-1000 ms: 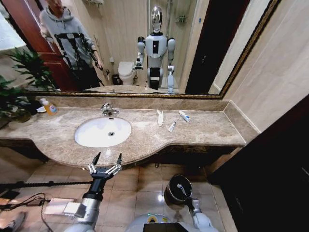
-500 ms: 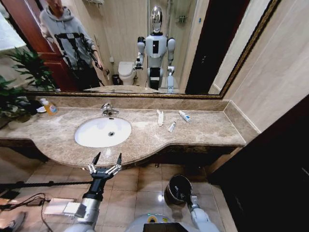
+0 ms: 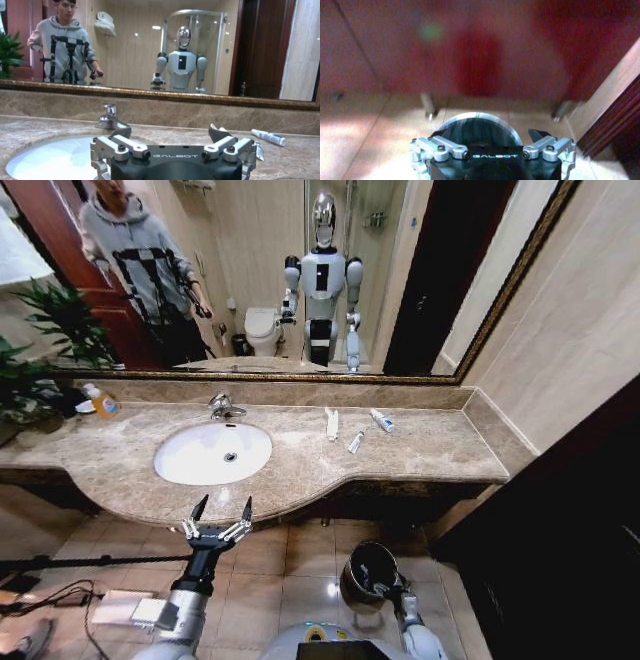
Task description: Pick up the trash from the sink and place it in the trash bin.
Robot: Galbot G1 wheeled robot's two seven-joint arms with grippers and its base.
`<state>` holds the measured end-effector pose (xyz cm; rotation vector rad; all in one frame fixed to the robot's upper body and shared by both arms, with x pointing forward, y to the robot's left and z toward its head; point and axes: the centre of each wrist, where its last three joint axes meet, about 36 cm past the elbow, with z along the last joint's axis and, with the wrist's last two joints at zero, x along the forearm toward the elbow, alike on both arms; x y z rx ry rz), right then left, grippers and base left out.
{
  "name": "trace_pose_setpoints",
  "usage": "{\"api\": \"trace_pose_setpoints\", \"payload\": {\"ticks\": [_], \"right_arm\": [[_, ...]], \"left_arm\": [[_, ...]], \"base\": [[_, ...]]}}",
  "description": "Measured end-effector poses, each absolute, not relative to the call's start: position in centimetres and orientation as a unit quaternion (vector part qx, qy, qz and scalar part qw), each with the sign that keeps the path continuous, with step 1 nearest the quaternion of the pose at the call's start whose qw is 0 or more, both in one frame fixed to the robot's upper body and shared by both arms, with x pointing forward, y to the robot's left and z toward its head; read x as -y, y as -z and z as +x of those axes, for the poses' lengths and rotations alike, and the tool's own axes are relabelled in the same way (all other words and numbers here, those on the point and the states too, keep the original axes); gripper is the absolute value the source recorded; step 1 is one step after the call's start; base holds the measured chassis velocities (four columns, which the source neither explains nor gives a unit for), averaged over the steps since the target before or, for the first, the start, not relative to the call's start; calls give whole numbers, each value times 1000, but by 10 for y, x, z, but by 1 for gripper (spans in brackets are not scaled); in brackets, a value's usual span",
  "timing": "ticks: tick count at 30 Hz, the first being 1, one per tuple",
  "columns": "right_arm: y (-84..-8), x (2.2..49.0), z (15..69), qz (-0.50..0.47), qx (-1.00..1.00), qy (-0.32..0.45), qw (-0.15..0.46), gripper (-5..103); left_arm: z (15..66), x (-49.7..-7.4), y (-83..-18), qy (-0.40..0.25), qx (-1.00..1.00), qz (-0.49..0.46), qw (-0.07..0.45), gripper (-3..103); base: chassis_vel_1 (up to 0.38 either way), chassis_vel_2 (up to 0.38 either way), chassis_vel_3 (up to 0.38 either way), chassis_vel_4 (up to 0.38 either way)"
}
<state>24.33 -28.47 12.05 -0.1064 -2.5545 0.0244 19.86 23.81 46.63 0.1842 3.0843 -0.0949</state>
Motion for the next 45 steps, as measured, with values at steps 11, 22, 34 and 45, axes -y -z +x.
{"api": "trace_pose_setpoints", "payload": {"ticks": [11,22,34,45], "right_arm": [[-218,293,255,-108,982,1,157,100],[-407,284,287,-94,994,59,-14,100],[-442,254,364,34,998,46,-19,100],[-425,191,458,81,996,28,17,100]], "left_arm": [[199,-238,-466,31,-997,59,25,100],[199,-238,-466,31,-997,60,25,100],[199,-238,-466,31,-997,59,25,100],[199,-238,-466,31,-997,60,25,100]], "base": [[0,0,0,0],[0,0,0,0],[0,0,0,0],[0,0,0,0]]}}
